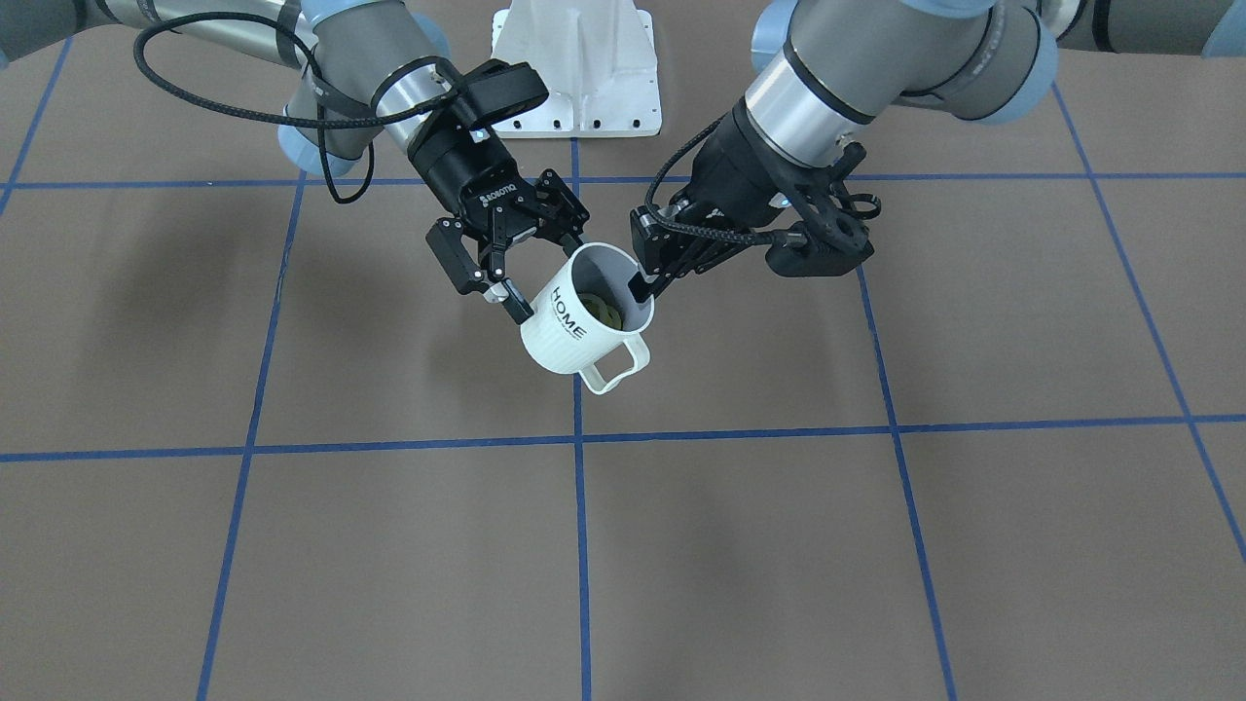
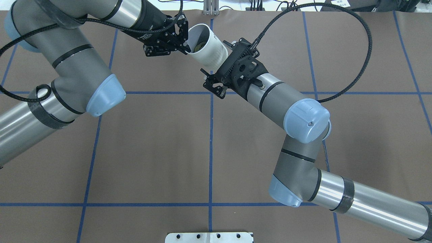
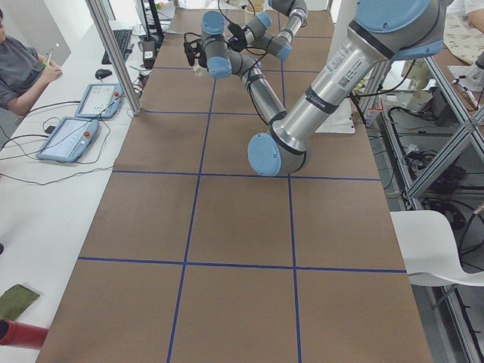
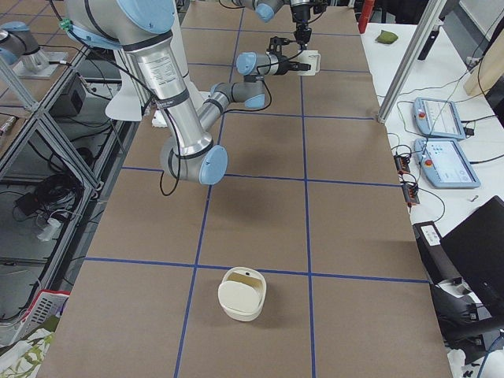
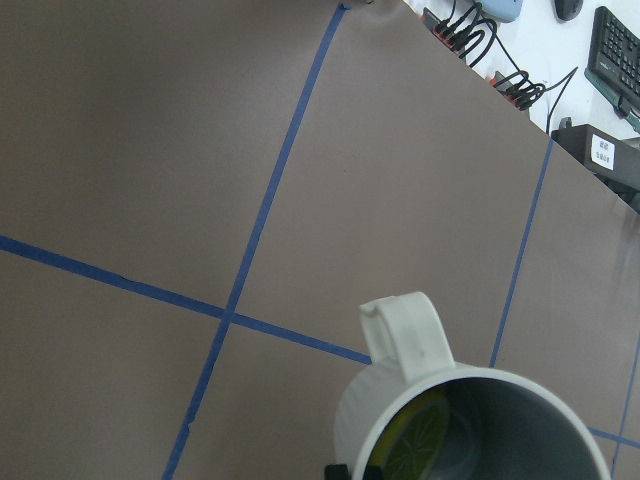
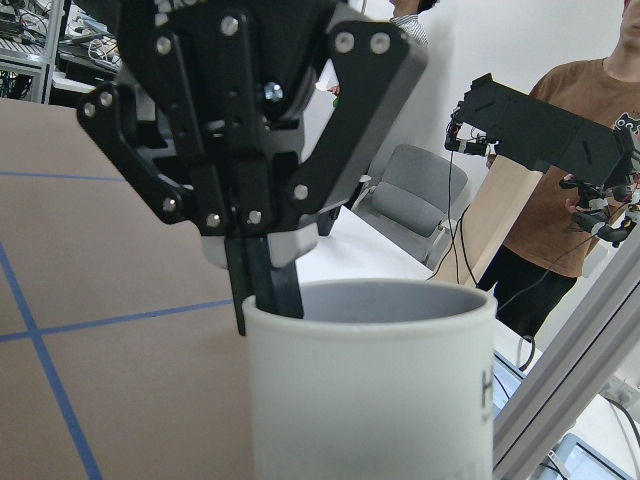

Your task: Left arm hands cup to right arm to dump lemon

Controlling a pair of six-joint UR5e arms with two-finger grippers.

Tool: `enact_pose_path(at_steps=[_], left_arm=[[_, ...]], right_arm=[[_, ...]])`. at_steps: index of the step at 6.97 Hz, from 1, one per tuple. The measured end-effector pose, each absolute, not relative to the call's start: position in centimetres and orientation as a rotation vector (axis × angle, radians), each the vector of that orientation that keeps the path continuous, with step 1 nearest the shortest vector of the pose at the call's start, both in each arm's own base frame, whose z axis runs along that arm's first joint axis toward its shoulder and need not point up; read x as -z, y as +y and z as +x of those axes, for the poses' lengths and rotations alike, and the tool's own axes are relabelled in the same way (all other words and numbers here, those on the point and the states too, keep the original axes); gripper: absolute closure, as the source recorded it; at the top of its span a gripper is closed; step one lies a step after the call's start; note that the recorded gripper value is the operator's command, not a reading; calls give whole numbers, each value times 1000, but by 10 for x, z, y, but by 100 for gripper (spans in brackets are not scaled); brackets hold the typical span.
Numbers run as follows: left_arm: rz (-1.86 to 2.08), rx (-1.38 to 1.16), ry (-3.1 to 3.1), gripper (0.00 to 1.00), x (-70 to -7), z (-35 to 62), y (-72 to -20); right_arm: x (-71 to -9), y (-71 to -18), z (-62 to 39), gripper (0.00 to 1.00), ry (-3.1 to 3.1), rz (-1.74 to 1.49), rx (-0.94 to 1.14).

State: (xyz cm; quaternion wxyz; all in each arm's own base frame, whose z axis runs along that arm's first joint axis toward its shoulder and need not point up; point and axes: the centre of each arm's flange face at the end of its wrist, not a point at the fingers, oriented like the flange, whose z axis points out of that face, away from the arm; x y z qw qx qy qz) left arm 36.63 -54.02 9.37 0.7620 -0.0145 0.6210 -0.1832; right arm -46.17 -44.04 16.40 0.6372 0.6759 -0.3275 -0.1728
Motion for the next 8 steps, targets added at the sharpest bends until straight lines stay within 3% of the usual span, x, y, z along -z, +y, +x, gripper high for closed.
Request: enact_pose_path(at_steps=[8], left_arm=[[-43, 366, 1361, 100, -88, 378, -526]], right_arm=[[-162, -440, -461, 3, -743, 1551, 389]])
